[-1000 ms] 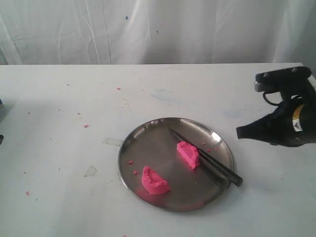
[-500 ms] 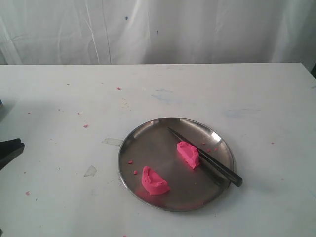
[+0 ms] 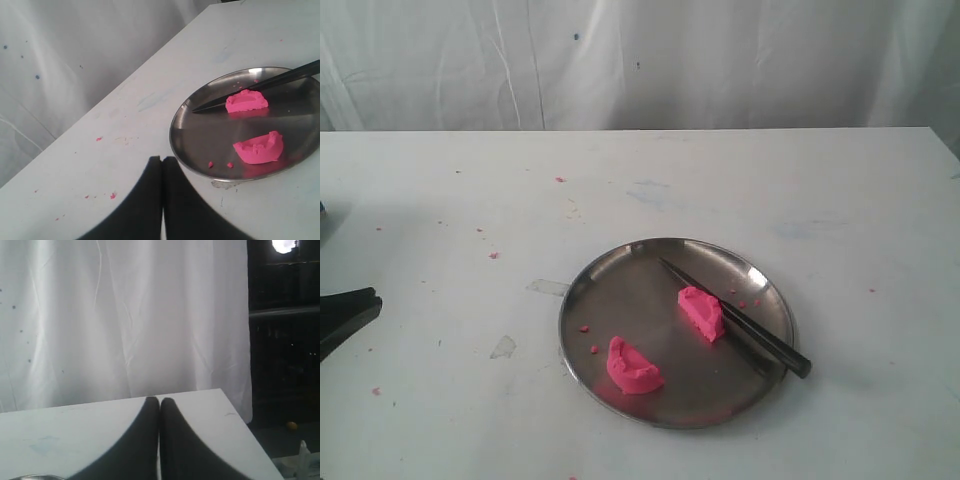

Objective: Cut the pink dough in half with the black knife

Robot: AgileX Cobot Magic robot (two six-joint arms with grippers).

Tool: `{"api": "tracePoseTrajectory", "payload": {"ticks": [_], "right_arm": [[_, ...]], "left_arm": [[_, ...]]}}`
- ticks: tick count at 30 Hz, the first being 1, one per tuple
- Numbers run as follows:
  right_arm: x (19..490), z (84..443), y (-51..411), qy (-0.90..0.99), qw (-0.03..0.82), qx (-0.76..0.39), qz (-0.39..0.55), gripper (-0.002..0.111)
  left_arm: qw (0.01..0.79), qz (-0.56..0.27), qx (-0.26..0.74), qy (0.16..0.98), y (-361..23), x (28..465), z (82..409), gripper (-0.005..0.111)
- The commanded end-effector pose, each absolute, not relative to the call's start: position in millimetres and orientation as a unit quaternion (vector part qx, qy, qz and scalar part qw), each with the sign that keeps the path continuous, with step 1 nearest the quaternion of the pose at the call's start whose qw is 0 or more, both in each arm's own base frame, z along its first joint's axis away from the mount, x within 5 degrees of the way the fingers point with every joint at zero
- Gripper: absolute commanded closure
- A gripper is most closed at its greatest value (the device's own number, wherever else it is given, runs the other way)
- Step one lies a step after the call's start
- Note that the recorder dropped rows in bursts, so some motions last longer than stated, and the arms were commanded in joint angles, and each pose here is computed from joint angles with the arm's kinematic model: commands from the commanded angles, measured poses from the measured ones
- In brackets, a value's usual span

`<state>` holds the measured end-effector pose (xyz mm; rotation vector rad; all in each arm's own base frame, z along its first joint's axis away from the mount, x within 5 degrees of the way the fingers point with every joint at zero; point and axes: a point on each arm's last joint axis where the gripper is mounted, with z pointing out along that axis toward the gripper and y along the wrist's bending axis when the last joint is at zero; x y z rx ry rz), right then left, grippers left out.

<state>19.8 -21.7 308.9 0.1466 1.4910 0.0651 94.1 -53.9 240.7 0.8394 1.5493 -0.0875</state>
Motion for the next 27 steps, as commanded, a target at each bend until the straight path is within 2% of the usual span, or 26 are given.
{"api": "tracePoseTrajectory", "payload": {"ticks": [1, 5, 11, 17, 27], "right_arm": [[25.7, 300.3, -16.7, 0.656, 0.751, 0.076, 0.032, 0.108], [38.1, 277.9, -7.8, 0.646, 0.763, 0.027, 0.019, 0.108], [55.9, 209.3, 1.2, 0.705, 0.709, -0.022, 0.020, 0.108], [56.0, 197.7, 4.1, 0.730, 0.676, -0.094, -0.030, 0.108], [54.3, 185.8, -1.1, 0.779, 0.626, -0.019, -0.021, 0.108]], "left_arm": [[0.636, -0.045, 0.371, 0.675, -54.9, 92.3, 240.0, 0.107], [0.636, -0.044, 0.373, 0.674, -54.9, 92.3, 240.0, 0.107], [0.636, -0.044, 0.373, 0.674, -54.9, 92.3, 240.0, 0.107], [0.636, -0.043, 0.372, 0.675, -54.8, 92.4, 240.0, 0.107], [0.636, -0.043, 0.372, 0.675, -54.8, 92.4, 240.0, 0.107]]}}
